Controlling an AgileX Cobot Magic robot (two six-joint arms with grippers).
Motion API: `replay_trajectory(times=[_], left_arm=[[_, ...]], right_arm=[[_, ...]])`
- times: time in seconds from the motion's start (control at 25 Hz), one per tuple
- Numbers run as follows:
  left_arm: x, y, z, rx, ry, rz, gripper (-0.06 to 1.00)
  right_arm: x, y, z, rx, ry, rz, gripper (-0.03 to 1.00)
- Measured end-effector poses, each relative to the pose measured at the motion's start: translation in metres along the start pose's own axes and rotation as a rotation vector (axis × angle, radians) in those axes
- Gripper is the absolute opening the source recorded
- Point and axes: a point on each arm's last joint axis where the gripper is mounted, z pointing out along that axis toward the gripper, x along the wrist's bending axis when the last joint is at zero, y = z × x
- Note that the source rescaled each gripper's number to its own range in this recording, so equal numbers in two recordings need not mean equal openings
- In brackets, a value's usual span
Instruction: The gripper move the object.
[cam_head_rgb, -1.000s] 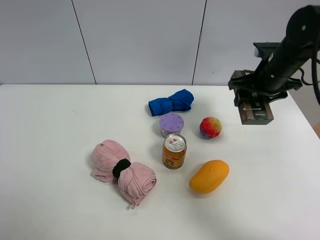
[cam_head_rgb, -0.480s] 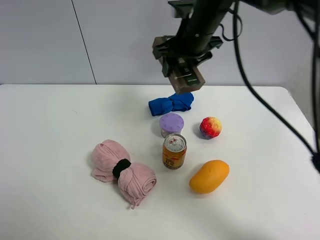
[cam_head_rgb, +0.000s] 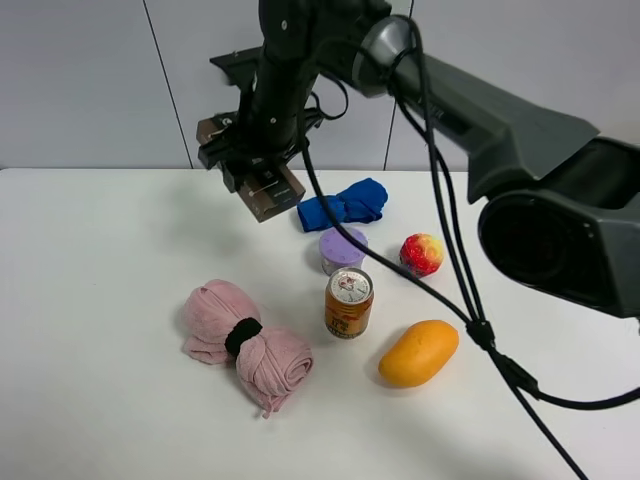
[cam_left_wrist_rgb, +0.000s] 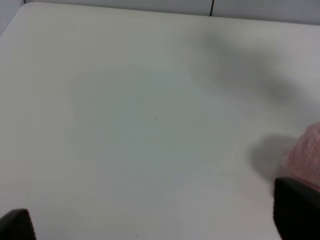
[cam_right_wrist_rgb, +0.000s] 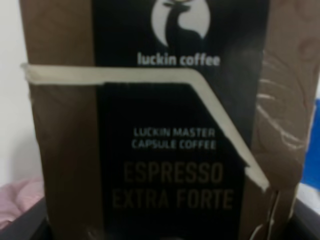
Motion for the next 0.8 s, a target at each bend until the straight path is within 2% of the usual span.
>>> replay_trajectory(times=[0.28, 0.8], left_arm=[[0.000, 0.000, 0.000, 0.000, 0.000, 0.000, 1.00], [0.000, 0.000, 0.000, 0.000, 0.000, 0.000, 1.00]], right_arm=[[-0.002, -0.012, 0.048, 0.090, 0.016, -0.007, 0.00], [-0.011, -0.027, 0.121, 0.110, 0.002, -0.011, 0.00]])
